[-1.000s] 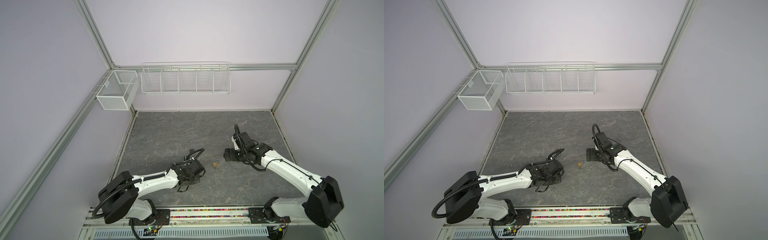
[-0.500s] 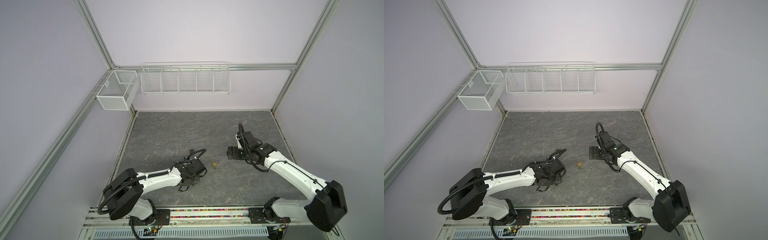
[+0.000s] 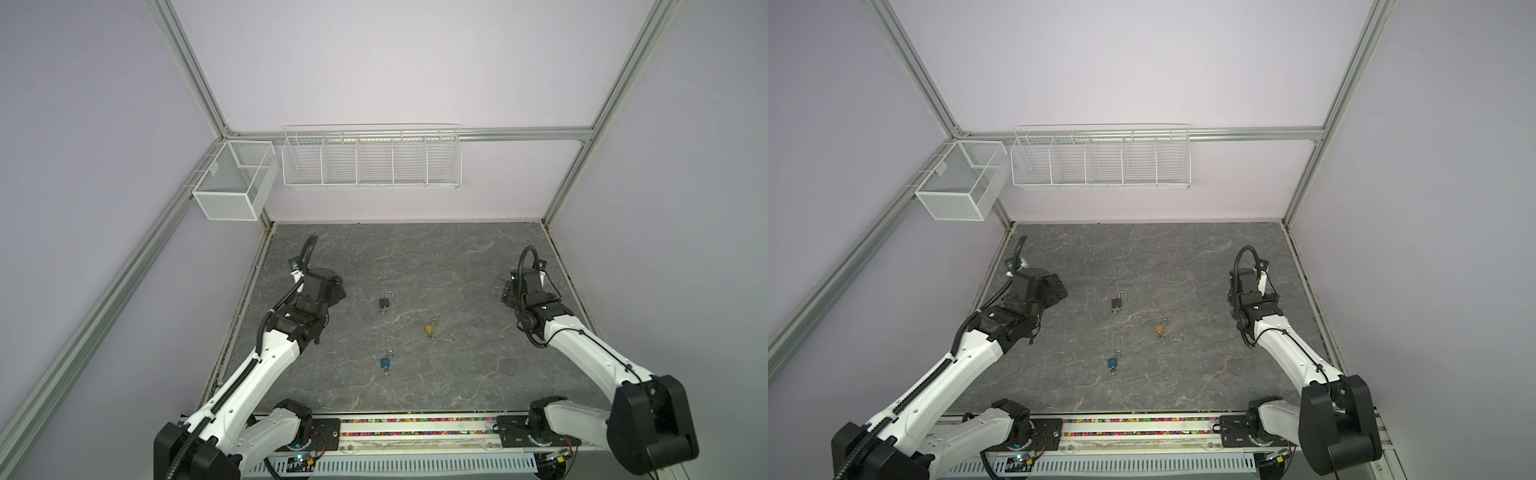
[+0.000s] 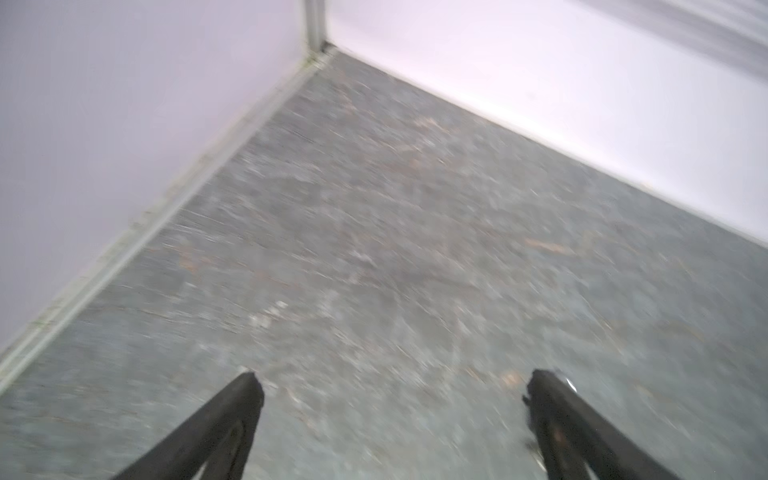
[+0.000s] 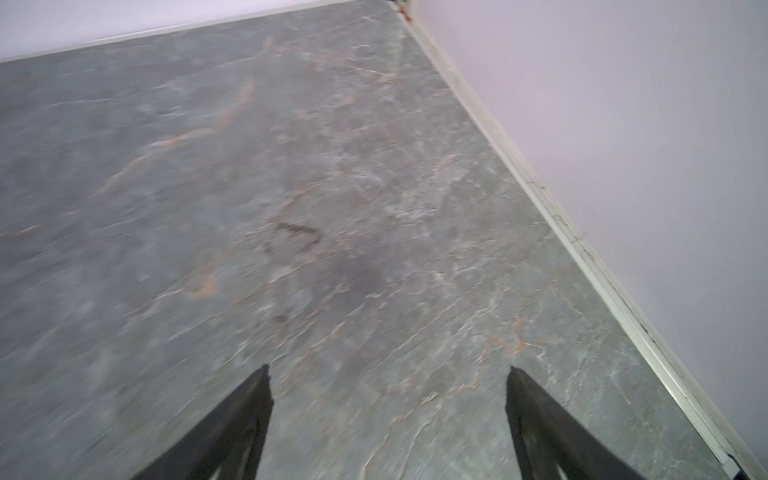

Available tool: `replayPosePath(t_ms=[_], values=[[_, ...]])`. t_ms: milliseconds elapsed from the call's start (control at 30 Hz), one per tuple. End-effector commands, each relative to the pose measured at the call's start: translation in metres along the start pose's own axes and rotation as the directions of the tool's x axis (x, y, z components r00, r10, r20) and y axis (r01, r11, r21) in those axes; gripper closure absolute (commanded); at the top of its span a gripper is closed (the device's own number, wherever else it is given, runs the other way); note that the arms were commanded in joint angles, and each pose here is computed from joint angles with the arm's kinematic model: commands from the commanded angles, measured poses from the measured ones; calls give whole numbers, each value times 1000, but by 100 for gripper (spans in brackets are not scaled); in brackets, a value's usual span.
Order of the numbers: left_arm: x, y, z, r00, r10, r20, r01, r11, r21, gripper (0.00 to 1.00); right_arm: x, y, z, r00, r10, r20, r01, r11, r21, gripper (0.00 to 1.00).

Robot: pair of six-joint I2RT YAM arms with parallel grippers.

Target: Unlock with the key

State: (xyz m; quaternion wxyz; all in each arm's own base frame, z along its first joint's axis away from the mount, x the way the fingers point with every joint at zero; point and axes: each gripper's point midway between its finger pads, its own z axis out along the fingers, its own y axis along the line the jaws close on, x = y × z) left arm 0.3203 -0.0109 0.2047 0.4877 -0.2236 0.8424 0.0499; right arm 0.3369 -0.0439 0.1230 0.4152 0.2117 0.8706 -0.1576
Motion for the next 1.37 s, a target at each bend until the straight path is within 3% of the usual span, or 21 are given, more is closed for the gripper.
replayPosePath(t_ms=[0, 100, 200, 367, 467, 567, 600, 633, 667, 700, 733, 833, 1333], values=[[-8, 51, 33, 985, 126, 118, -103, 977, -184, 0, -25, -15, 28, 987, 81, 138, -83, 996, 10, 11], [-5, 58, 53, 970, 160, 185, -121, 971, -204, 0, -14, -10, 50, 990, 49, 134, -48, 999, -15, 11], [4, 46, 70, 949, 176, 261, -149, 981, -122, 0, -14, 7, 60, 993, -19, 118, 28, 997, -75, 11], [8, 24, 81, 915, 166, 368, -179, 984, 0, 1, -21, 29, 57, 976, -63, 209, 107, 973, -203, 10], [14, 13, 98, 926, 160, 341, -199, 977, 82, 0, -15, 46, 45, 954, -86, 289, 177, 935, -307, 10], [33, 0, 104, 911, 198, 361, -270, 949, 160, 0, -4, 54, 34, 924, -74, 375, 225, 899, -377, 11], [31, -2, 104, 898, 198, 392, -280, 946, 163, 0, -3, 59, 33, 910, -71, 409, 245, 887, -390, 12], [36, -1, 106, 912, 206, 356, -277, 947, 163, 0, -4, 58, 39, 915, -73, 397, 234, 897, -375, 12], [33, 5, 112, 930, 196, 310, -243, 962, 122, 0, 1, 57, 44, 939, -104, 328, 227, 903, -365, 11], [26, 12, 121, 943, 186, 276, -210, 976, 57, 1, -1, 57, 42, 937, -96, 337, 225, 902, -368, 12], [27, 12, 121, 944, 185, 273, -210, 975, 66, 1, -5, 58, 41, 922, -86, 378, 231, 904, -359, 12], [25, 13, 120, 934, 175, 313, -206, 976, 70, 1, -3, 59, 40, 929, -104, 356, 238, 903, -359, 11], [26, 13, 119, 933, 177, 314, -209, 975, 71, 1, -1, 58, 41, 929, -103, 354, 237, 904, -357, 11]])
